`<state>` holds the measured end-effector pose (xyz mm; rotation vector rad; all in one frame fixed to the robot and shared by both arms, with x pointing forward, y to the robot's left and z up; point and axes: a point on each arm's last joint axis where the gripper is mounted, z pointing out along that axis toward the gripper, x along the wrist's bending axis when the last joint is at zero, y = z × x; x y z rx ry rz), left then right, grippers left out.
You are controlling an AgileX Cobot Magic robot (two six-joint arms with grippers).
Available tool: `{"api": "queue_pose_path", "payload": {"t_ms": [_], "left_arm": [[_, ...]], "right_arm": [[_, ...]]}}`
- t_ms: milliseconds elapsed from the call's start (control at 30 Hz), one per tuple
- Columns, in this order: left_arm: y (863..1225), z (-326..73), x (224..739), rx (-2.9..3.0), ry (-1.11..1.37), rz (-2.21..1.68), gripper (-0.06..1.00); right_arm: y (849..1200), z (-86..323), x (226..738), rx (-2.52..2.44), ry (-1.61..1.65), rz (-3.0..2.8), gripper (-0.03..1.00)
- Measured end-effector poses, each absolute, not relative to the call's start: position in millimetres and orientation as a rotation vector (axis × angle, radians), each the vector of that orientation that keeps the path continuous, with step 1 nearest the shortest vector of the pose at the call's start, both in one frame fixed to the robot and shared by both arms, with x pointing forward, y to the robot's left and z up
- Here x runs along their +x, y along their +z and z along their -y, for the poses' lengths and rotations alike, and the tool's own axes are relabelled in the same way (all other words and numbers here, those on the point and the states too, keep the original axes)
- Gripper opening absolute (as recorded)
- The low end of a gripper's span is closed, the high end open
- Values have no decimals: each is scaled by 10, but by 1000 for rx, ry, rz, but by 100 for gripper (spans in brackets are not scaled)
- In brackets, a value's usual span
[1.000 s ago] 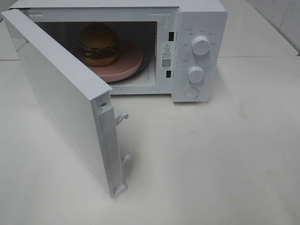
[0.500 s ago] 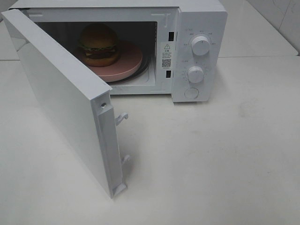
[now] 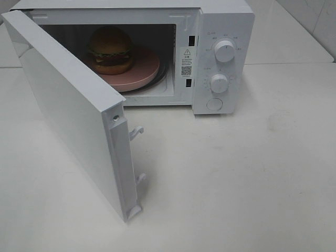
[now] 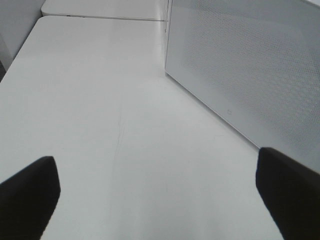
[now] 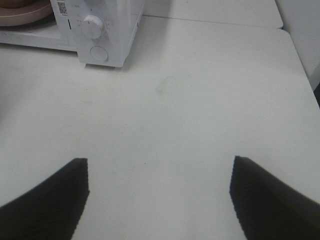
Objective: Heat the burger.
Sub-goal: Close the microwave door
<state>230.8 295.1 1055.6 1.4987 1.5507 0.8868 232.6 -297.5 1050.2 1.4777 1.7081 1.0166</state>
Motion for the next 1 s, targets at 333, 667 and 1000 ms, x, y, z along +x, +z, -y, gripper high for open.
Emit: {"api": "queue_pose_path", "payload": {"t_ms": [333, 667, 1000], "left_arm": [[10556, -2951, 2308, 1499, 887, -1551, 99], [10556, -2951, 2308, 1499, 887, -1551, 99], [10556, -2951, 2308, 1499, 887, -1551, 99]], "right_arm": [[10501, 2977, 2314, 1473, 1022, -1703, 76], [10501, 2977, 2314, 1473, 1022, -1703, 76], [10501, 2977, 2314, 1473, 1022, -1703, 76]]}}
